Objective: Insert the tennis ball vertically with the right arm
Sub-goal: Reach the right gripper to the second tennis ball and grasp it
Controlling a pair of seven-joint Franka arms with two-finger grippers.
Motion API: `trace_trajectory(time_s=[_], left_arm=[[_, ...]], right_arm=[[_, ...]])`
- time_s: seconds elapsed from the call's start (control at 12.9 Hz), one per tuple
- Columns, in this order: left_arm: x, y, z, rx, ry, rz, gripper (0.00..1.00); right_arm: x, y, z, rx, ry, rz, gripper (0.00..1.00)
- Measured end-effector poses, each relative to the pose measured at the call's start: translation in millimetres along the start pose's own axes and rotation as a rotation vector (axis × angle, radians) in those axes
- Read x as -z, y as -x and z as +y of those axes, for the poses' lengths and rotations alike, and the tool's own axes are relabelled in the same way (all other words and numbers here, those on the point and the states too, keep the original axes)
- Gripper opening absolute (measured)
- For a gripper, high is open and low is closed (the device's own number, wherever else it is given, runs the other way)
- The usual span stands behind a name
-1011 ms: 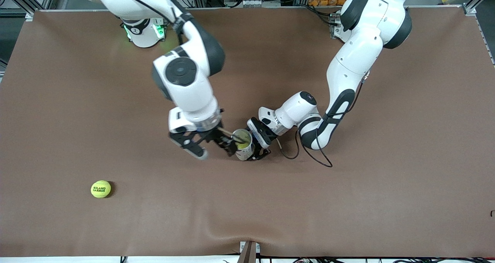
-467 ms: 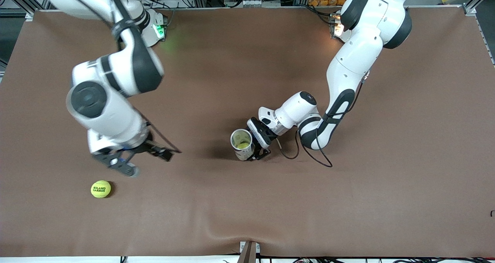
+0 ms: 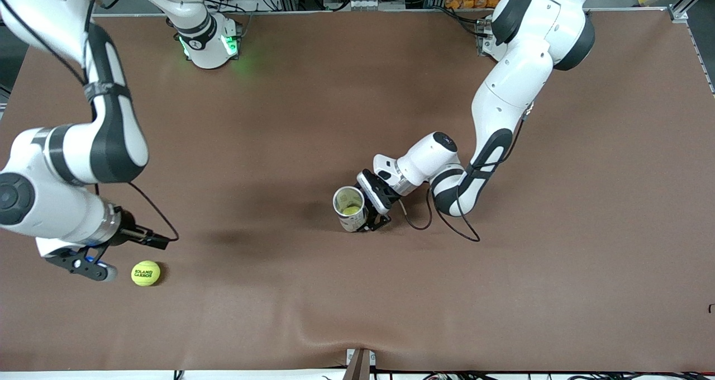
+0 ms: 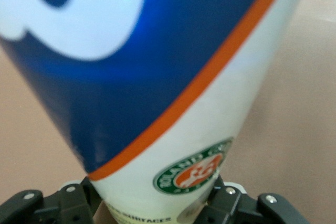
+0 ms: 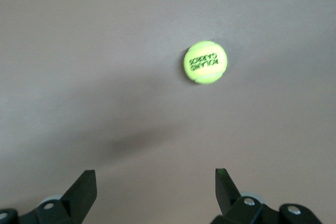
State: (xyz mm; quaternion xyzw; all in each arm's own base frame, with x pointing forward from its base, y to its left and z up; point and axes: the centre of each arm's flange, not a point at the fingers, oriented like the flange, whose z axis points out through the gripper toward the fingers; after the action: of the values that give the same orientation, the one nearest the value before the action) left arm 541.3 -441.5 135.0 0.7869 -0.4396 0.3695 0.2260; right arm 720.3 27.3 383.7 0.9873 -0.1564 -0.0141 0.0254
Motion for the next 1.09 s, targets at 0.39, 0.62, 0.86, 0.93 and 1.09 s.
trace_trajectory(time_s=[0.39, 0.62, 0.86, 0.93, 1.09], left_arm=[[0, 0, 0, -0.002, 0.001, 0.0, 0.78], [0, 1, 2, -0.023, 0.009, 0.001, 0.77], [0, 5, 4, -0.025, 0.03, 0.019, 0.77], [0, 6, 4, -0.023, 0.033, 0.024, 0.77], [0, 7, 3, -0.022, 0.035, 0.028, 0.78]], right_arm=[[-94, -43, 43, 0.113, -0.012, 0.071, 1.0], [-122, -56, 59, 0.228, -0.007, 0.123, 1.0], [-149, -59, 67, 0.223, -0.009, 0.116, 1.0], [-158, -59, 65, 0.212, -0.014, 0.118, 1.0], [-172, -58, 60, 0.2, -0.02, 0.119, 1.0]])
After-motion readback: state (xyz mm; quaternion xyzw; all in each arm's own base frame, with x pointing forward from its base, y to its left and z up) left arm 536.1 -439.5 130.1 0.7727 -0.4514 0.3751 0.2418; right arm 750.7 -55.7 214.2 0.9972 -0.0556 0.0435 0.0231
